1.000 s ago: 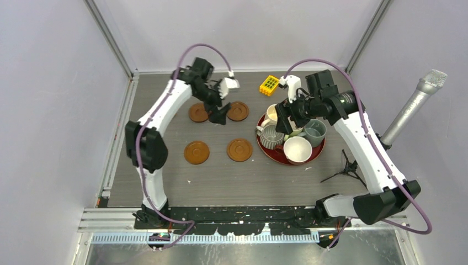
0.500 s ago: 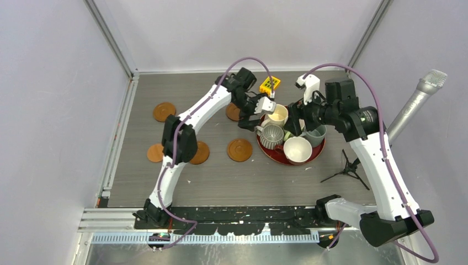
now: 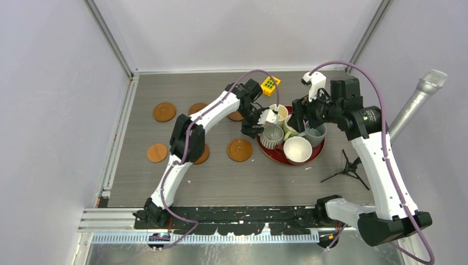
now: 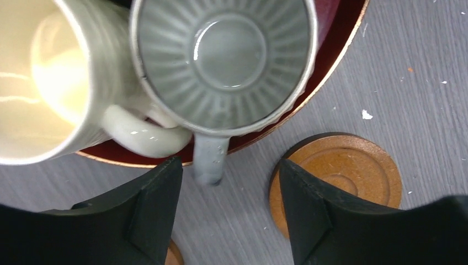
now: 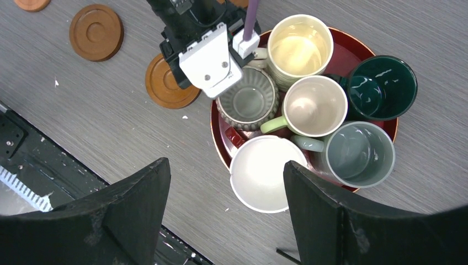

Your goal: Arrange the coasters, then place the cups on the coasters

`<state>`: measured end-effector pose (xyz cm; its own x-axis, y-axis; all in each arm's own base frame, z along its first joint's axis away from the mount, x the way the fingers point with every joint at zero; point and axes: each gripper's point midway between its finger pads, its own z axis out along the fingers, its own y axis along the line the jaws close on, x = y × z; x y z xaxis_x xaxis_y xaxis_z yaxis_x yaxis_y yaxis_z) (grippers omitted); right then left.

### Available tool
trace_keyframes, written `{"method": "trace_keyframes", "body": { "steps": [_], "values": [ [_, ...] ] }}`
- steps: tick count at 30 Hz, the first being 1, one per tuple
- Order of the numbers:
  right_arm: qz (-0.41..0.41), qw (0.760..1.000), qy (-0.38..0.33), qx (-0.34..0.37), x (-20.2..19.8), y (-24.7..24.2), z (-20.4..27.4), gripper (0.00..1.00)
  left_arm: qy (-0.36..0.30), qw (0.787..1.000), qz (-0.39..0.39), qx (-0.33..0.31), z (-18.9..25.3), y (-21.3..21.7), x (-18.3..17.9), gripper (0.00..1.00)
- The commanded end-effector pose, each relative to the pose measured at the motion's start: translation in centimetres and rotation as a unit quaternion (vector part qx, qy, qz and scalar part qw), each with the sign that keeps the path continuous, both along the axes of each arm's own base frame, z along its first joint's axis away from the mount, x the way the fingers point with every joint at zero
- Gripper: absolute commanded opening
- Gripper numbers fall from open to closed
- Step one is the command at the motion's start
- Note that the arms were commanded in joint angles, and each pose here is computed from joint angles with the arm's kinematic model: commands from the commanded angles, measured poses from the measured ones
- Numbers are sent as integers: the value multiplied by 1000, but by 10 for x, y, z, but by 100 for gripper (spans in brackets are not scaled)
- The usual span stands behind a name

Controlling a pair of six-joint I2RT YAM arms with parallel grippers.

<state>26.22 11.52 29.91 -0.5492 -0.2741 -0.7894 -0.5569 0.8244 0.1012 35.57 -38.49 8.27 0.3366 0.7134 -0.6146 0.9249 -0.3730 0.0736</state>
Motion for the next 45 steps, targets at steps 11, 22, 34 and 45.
{"method": "trace_keyframes", "body": {
  "steps": [11,22,34,45],
  "values": [
    [11,999,-26,18,-1,5,7,79,16,999,37,-19,27,-13,-21,40],
    [11,999,-28,18,0,5,8,79,4,998,59,-20,11,-25,-19,45],
    [10,999,-29,17,0,5,7,79,11,997,74,-18,1,-30,-24,33],
    [10,999,-31,19,1,5,10,79,7,994,102,-28,32,-16,-32,0]
  ]
}}
